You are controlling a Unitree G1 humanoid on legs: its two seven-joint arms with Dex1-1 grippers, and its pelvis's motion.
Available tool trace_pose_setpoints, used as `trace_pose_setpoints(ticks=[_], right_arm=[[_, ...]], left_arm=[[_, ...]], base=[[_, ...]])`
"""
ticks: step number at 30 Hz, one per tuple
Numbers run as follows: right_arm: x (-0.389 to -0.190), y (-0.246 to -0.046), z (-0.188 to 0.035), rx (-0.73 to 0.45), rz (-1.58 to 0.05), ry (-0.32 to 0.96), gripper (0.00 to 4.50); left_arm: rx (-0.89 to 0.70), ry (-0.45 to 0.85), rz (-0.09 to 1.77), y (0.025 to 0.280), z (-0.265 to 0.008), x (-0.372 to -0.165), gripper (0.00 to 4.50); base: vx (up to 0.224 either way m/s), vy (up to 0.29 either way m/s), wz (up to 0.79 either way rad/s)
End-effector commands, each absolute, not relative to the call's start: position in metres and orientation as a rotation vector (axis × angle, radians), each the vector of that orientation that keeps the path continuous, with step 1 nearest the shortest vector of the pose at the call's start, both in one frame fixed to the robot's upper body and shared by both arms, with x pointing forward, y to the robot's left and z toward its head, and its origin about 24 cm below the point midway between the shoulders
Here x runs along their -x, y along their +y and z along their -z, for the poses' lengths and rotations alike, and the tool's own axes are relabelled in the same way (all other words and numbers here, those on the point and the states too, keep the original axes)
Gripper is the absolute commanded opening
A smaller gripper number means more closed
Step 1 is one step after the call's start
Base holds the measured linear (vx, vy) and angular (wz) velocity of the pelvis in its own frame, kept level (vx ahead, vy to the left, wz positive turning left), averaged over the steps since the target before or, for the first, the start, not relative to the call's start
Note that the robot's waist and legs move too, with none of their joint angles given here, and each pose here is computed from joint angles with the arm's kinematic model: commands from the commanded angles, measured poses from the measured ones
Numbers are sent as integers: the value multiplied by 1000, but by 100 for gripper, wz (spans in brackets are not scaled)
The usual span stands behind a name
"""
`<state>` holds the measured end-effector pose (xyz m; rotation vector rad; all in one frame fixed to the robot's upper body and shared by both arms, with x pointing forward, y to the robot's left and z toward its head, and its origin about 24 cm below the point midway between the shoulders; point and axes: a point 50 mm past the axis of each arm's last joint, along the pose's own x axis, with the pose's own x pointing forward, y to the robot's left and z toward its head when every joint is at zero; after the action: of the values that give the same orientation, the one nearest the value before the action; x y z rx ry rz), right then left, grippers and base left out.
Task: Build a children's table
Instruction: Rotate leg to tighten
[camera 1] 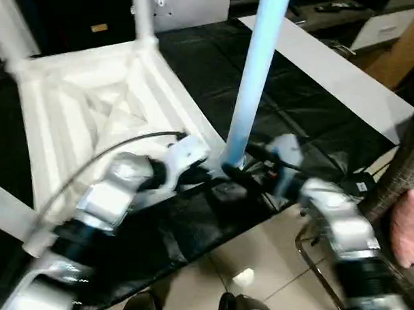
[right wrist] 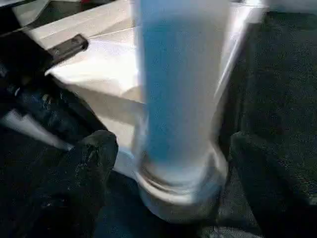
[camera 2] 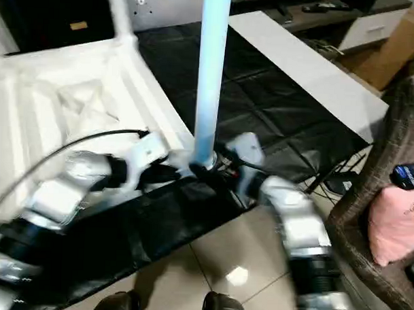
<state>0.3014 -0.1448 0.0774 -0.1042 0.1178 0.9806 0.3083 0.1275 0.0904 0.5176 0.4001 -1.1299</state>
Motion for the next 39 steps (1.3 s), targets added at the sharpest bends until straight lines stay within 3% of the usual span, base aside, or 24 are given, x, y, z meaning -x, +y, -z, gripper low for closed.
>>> trace_pose_setpoints(ticks=[1,7,13,15,19,20,25,33,39], right_arm=[[-297,-145,-80,105,-1057,103,433],[-287,-153,-80,120,-1187,145,447],[-277,-153,-77,116,-1284,175,447],[-276,-153,-77,113,-1291,175,450],[-273,-151,-77,109,-1318,180,450],[-273,-151,-77,110,-1318,180,450],[-272,-151,-76,111,-1325,183,450],[-272,-153,-76,115,-1327,189,450],[-276,-154,-79,121,-1314,172,450]], left_arm=[[-558,476,1224,131,-77,-300,0],[-600,479,1229,145,-82,-300,0],[-501,515,1188,153,-84,-305,0],[-502,516,1194,154,-85,-305,55],[-533,513,1162,162,-84,-309,64],[-534,513,1160,162,-84,-309,92],[-519,516,1154,164,-84,-310,92],[-450,489,1224,162,-81,-307,13],[-456,497,1268,161,-75,-304,4]], base=[[0,0,0],[0,0,0],[0,0,0],[0,0,0],[0,0,0],[0,0,0],[0,0,0],[0,0,0],[0,0,0]])
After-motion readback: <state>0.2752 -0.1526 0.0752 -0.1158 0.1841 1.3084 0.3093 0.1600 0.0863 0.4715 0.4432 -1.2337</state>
